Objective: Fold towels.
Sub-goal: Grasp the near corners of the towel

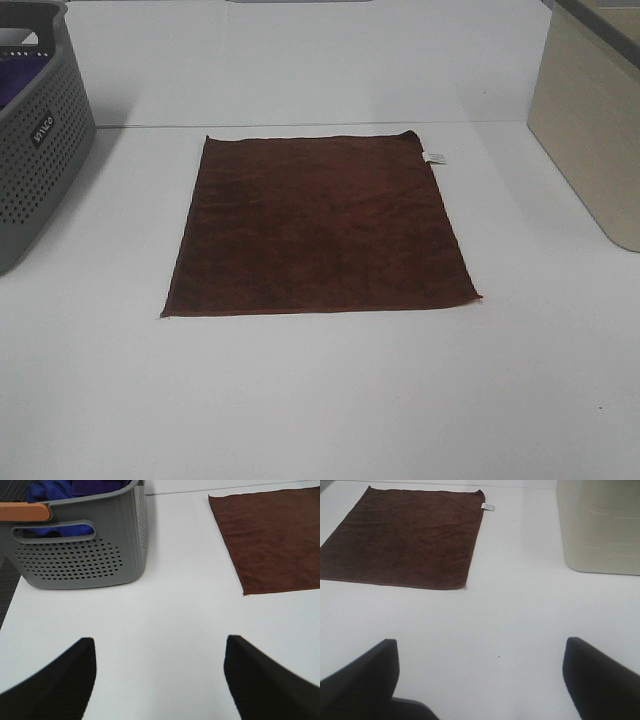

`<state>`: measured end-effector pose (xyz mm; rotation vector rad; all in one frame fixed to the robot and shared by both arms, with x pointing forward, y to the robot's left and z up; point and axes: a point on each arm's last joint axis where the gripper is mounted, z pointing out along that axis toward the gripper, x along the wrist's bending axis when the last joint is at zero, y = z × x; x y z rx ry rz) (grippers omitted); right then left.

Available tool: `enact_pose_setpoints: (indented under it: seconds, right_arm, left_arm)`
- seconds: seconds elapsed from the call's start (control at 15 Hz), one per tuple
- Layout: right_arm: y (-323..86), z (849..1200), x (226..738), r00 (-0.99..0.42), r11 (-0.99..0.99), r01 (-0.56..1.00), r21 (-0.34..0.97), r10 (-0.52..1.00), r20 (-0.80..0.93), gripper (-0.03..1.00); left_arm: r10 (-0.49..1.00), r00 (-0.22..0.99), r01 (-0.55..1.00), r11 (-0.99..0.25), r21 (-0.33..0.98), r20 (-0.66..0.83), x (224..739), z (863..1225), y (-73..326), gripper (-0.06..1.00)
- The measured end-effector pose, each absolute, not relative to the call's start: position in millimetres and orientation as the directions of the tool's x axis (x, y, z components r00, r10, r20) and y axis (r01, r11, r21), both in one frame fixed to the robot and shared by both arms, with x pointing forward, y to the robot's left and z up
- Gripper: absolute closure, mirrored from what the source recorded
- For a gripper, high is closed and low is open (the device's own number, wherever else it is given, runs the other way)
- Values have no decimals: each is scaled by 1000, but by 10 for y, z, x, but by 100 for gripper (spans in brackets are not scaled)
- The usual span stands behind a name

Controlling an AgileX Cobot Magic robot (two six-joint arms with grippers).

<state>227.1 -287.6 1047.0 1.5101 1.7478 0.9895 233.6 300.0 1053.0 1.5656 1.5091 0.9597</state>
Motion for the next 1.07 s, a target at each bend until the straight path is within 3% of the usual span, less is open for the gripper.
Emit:
enact_pose_setpoints:
  seconds: [1.07]
  right_arm:
    - [-2876,10470,2271,-156,66,524,849,988,19,11]
  left_arm:
    - [1000,25,440,-28,897,18,2336,10530,3000,27]
